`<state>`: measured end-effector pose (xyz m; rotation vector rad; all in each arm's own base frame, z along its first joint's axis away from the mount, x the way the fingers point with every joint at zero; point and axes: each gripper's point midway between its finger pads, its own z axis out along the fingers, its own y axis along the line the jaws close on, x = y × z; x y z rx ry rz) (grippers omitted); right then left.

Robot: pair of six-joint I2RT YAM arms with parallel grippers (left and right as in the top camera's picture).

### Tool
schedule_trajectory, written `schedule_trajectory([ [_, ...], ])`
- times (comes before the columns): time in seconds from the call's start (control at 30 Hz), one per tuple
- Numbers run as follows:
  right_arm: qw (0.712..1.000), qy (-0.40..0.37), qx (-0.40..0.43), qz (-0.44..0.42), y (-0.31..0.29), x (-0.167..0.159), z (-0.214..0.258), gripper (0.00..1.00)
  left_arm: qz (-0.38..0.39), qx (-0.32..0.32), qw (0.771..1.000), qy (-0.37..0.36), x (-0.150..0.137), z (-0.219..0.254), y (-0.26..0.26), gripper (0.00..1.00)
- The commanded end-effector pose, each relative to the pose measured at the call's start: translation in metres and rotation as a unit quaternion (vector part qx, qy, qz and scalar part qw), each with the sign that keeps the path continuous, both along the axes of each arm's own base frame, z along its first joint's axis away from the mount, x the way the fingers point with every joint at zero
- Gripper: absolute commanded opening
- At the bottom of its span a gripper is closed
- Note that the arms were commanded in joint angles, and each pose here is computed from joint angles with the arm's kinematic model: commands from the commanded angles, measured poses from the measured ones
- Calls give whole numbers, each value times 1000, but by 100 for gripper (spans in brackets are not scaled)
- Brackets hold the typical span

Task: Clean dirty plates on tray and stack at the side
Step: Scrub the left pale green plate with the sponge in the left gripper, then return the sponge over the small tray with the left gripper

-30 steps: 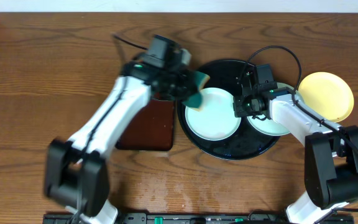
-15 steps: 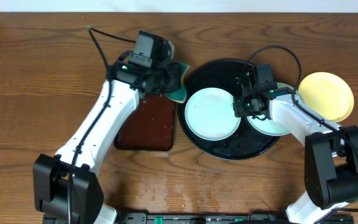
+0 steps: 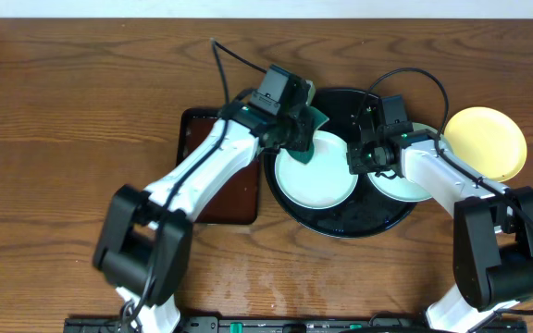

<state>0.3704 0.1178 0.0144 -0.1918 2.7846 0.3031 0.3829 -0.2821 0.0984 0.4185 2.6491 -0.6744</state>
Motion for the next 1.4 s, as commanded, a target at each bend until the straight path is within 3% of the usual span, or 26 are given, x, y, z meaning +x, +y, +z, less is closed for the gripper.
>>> schedule_trajectory([
  [0.0,1000,4,4,9,5,-4,-3,4,-15,16,1000,-1,6,-30,-2,8],
  [0.23,1000,4,4,10,5,-4,-3,4,-25,24,999,3,11,-57,-5,8],
  [0.63,1000,4,4,9,5,-4,-3,4,-42,60,996,51,-14,-66,10,8],
  [0.97,1000,5,4,10,5,-4,-3,5,-34,14,999,-37,-16,39,15,8],
  [1.2,1000,8,3,10,4,-5,-3,18,88,133,987,-16,-30,54,99,8],
  [1.27,1000,11,2,9,4,-7,-4,28,100,159,982,12,-38,47,118,8],
  [1.37,1000,17,7,-1,4,-7,0,30,112,180,976,52,-51,40,138,8],
])
